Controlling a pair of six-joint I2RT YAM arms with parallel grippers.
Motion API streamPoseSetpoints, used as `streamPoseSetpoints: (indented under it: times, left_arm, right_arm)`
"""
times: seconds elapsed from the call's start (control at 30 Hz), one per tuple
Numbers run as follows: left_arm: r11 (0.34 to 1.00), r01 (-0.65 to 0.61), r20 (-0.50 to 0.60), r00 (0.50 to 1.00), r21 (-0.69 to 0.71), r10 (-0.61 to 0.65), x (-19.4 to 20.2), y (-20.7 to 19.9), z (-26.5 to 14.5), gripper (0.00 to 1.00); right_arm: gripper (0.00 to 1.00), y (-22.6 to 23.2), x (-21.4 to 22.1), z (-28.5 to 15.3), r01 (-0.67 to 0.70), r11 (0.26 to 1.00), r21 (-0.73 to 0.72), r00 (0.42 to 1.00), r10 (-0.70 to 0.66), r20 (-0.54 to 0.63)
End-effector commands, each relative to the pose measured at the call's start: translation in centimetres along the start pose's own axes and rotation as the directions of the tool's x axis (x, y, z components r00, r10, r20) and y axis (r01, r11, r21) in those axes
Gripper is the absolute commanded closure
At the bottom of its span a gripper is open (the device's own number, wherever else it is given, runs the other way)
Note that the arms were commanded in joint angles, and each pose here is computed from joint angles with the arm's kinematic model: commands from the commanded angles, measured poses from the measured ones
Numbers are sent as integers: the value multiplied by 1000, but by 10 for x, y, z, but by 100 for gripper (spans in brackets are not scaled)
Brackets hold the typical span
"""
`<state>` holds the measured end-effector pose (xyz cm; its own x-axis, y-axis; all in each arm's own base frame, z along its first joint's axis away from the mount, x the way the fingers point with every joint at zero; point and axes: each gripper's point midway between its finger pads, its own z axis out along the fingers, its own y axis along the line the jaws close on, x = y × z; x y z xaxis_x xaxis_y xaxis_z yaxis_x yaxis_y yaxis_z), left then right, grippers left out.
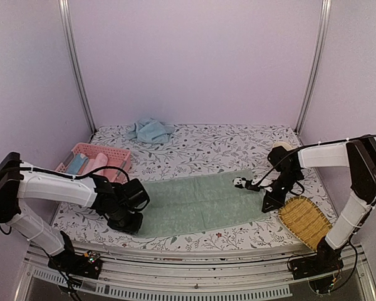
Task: Roll the towels
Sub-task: Adjust the towel at the center of the board.
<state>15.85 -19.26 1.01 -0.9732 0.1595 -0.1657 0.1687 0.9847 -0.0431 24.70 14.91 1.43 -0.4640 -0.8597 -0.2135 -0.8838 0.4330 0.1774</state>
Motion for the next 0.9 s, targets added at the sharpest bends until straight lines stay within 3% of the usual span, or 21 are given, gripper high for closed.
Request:
streamPoseSetpoints:
  times: [0.0,0.13,0.27,0.33,0.37,0.4,0.5,0.57,0.6,0.63,0.67,0.77,0.87]
  left_arm:
    - [997,7,-62,998,-78,-12,20,13,-7,100]
    - [999,1,91,996,-48,4,-16,1,-39,100]
    - [996,-33,341,940,78,4,-69,-25,-95,79]
    - [988,-85,458,889,130,16,-92,-38,-127,44]
    - [985,-107,512,858,137,22,-102,-41,-142,13]
    - [985,-113,558,830,127,23,-112,-41,-154,3]
    - [997,-48,617,787,55,4,-136,-25,-170,2]
    - [1000,-26,634,773,-14,29,-147,-19,-169,1]
    - [999,-10,652,758,-40,34,-153,-17,-169,1]
    - [998,11,670,742,-58,31,-157,-14,-168,1]
    - [997,29,692,722,-67,26,-161,-12,-168,1]
    - [999,45,768,640,1,-30,-172,-15,-178,2]
    - [996,25,809,582,85,-83,-180,-17,-189,2]
  right_arm:
    - [74,-8,5,-1,7,999,39,999,-4,-55]
    - [68,-5,-18,-37,23,997,67,999,-26,37]
    - [64,-4,-65,-92,44,993,109,972,-67,224]
    - [62,-1,-82,-113,47,992,117,951,-80,299]
    - [59,-4,-97,-133,54,987,151,929,-105,356]
    - [55,-7,-106,-145,51,983,179,913,-119,391]
    - [46,-18,-126,-174,2,972,234,874,-116,471]
    - [35,-26,-135,-193,-44,966,253,838,-103,536]
    - [24,-28,-137,-198,-56,964,261,822,-104,560]
    - [5,-34,-139,-200,-81,957,280,806,-102,582]
    - [1,-39,-137,-196,-102,953,284,798,-92,595]
    - [1,-46,-136,-187,-128,961,246,768,-61,637]
    - [1,-55,-139,-179,-136,970,202,774,-23,633]
